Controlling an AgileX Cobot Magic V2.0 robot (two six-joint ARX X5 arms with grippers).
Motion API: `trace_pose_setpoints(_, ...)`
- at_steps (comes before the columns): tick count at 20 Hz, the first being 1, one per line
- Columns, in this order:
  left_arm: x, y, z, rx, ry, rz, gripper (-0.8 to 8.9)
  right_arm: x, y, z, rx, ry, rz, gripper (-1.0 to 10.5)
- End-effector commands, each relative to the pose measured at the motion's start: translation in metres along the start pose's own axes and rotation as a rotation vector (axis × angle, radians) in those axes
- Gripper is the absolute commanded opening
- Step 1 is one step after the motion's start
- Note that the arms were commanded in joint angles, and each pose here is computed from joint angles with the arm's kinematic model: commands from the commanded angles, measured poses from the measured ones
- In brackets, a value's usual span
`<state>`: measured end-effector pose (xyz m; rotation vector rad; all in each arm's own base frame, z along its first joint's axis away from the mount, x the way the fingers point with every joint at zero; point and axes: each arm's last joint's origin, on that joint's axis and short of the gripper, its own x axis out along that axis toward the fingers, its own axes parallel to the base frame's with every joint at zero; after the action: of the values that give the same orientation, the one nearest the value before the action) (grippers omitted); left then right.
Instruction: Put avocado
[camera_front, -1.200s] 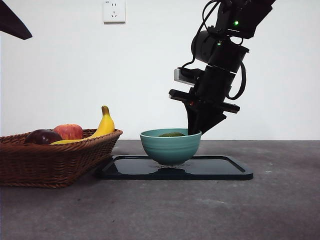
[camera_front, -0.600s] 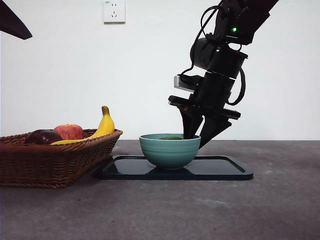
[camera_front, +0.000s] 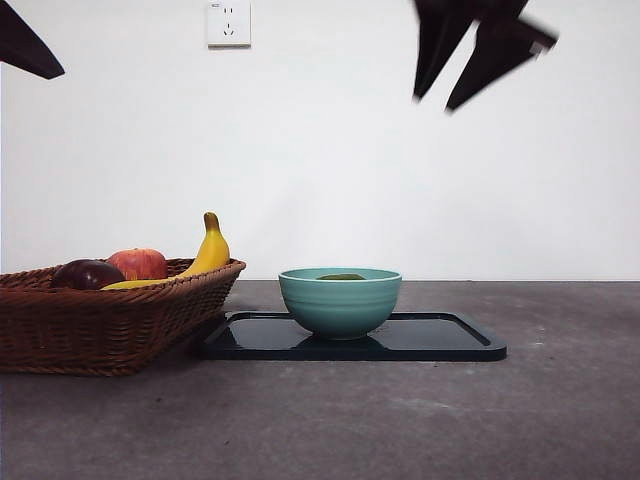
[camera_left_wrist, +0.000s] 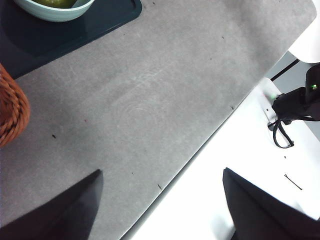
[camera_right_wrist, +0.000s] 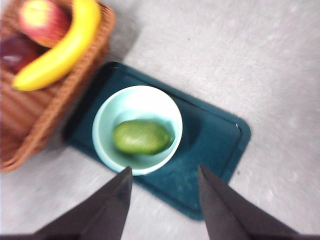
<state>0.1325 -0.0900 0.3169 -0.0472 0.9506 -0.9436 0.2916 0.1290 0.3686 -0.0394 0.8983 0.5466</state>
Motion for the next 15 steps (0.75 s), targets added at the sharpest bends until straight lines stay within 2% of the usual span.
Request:
trace_pose_setpoints(1, 0.0, -0.001, 0.002, 0.021, -0.003, -0.01, 3.78, -0.025, 0.008, -0.006, -0.027, -0.038, 0.028, 2.1)
trace_pose_setpoints(5, 0.0, -0.001, 0.003, 0.021, -0.004, -0.01, 3.78, -0.059, 0.024, -0.049, -0.07, -0.079, 0.067, 2.1)
trace_pose_setpoints(10, 0.0, -0.001, 0.003, 0.021, -0.004, -0.01, 3.78, -0.083, 0.042, -0.117, -0.165, -0.162, 0.157, 2.1)
trace_pose_setpoints(15, 0.0, -0.001, 0.003, 0.02, -0.004, -0.01, 3.78, -0.087, 0.048, -0.169, -0.2, -0.178, 0.239, 2.1)
